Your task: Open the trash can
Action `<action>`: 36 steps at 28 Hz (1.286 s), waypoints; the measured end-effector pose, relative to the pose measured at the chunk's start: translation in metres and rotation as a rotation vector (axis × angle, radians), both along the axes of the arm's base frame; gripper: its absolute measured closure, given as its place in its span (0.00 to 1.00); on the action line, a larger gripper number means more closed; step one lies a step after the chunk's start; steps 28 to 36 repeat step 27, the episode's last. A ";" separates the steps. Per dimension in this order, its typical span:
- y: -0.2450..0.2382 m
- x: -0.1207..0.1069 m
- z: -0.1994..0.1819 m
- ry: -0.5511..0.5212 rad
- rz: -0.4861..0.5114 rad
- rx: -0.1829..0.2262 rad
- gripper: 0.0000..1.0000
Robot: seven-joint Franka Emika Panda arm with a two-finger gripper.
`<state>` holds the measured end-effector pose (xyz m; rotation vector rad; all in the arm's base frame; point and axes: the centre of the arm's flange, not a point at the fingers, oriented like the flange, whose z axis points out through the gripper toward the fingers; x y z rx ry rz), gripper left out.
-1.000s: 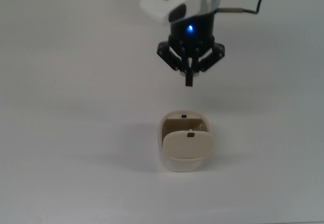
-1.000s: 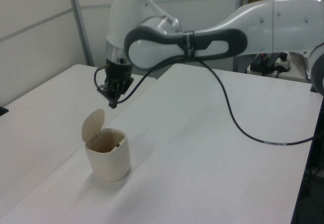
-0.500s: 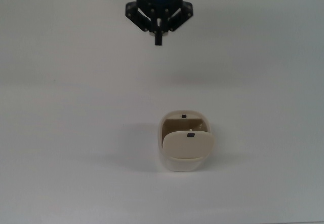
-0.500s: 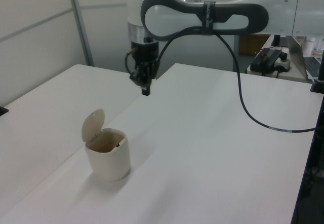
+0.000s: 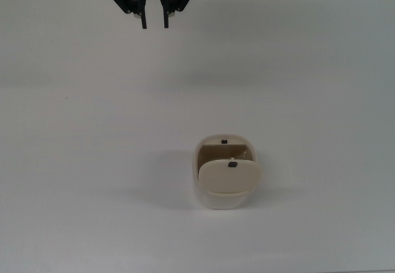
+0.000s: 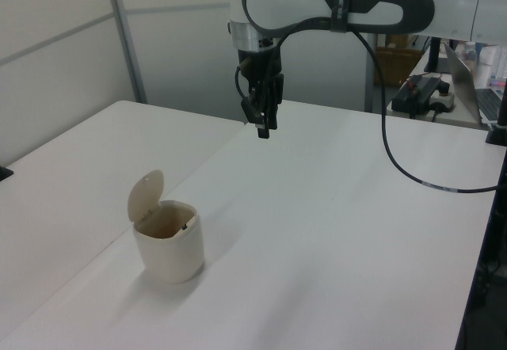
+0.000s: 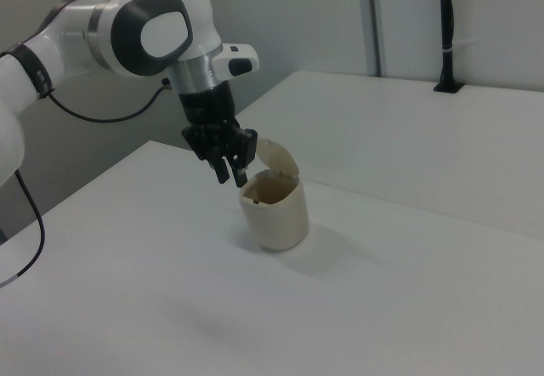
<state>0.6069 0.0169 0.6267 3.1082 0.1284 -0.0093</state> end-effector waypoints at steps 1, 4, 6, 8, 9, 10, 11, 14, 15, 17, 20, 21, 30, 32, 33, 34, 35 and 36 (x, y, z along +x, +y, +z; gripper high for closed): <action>0.000 0.000 0.000 0.000 0.000 0.000 0.56; -0.001 0.000 0.000 0.001 -0.002 0.000 0.46; -0.002 0.000 0.000 0.001 -0.003 0.000 0.38; -0.003 0.000 0.000 0.001 -0.005 -0.001 0.33; -0.003 0.000 0.000 0.001 -0.005 -0.001 0.30; -0.003 0.000 0.000 0.001 -0.005 -0.001 0.26; -0.003 0.000 0.000 0.001 -0.005 -0.001 0.19; -0.003 0.000 0.000 0.001 -0.005 -0.001 0.08; -0.003 0.000 0.000 0.001 -0.005 -0.001 0.04; -0.003 0.000 0.000 0.000 -0.006 -0.001 0.00; -0.003 -0.002 0.003 -0.005 -0.006 -0.001 0.00; -0.004 -0.003 0.005 -0.008 -0.007 -0.002 0.00; -0.009 -0.026 0.023 -0.043 -0.019 -0.011 0.00; -0.009 -0.026 0.023 -0.043 -0.019 -0.011 0.00; -0.009 -0.026 0.023 -0.043 -0.019 -0.011 0.00; -0.009 -0.026 0.023 -0.043 -0.019 -0.011 0.00; -0.009 -0.026 0.023 -0.043 -0.019 -0.011 0.00; -0.009 -0.026 0.023 -0.043 -0.019 -0.011 0.00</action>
